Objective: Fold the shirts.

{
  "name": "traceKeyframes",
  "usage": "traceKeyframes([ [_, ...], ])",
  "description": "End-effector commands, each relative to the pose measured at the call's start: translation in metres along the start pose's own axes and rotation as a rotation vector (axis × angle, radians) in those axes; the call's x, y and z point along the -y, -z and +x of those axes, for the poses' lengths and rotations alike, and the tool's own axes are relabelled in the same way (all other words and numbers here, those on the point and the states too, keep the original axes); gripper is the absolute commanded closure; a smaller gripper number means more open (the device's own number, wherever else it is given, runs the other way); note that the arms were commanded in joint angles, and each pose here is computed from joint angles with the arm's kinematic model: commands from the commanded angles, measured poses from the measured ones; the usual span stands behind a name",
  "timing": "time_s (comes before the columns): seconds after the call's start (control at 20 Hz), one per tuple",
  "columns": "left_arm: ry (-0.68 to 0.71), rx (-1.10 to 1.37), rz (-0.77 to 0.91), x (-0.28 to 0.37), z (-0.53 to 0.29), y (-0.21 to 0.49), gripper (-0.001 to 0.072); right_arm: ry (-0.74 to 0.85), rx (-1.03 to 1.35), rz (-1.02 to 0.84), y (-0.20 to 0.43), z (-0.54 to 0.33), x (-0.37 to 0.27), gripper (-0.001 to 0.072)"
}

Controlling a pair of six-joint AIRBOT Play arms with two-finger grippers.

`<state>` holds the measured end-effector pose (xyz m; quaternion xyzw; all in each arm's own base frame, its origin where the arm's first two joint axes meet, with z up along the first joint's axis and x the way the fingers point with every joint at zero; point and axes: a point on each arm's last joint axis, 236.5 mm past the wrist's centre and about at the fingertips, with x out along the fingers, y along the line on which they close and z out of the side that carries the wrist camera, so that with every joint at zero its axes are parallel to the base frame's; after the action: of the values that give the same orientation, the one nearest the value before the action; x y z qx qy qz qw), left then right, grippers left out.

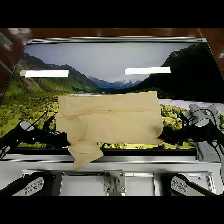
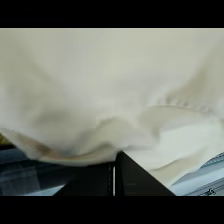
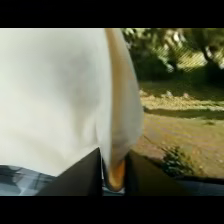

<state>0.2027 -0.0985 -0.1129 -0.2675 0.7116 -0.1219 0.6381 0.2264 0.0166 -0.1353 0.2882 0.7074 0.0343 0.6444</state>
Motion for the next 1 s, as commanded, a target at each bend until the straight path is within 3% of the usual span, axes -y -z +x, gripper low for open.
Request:
traceKeyframes([
  [0.0, 0.003, 0.040, 0.033, 0.008, -0.010, -0.016, 0.0664, -0.016, -0.073, -0.051, 0.014, 0.001, -0.013, 0.0648],
  [0.1, 0.004, 0.098, 0.092, 0.017, -0.025, -0.032, 0.0665, -0.035, -0.089, -0.130, 0.011, -0.012, -0.022, 0.0651],
  [0.25, 0.000, 0.270, 0.220, 0.046, -0.075, -0.069, 0.0665, -0.043, 0.085, -0.196, -0.034, -0.052, -0.046, 0.0652],
  [0.5, 0.036, 0.473, 0.181, 0.060, -0.149, -0.124, 0.0665, -0.021, 0.367, -0.287, -0.109, -0.100, -0.095, 0.0653],
  [0.7, 0.113, 0.488, 0.176, 0.083, -0.161, -0.166, 0.0664, 0.027, 0.502, -0.338, -0.163, -0.101, -0.131, 0.0653],
  [0.95, 0.141, 0.389, 0.174, 0.084, -0.141, -0.216, 0.0664, 0.060, 0.506, -0.300, -0.213, -0.070, -0.128, 0.0653],
])
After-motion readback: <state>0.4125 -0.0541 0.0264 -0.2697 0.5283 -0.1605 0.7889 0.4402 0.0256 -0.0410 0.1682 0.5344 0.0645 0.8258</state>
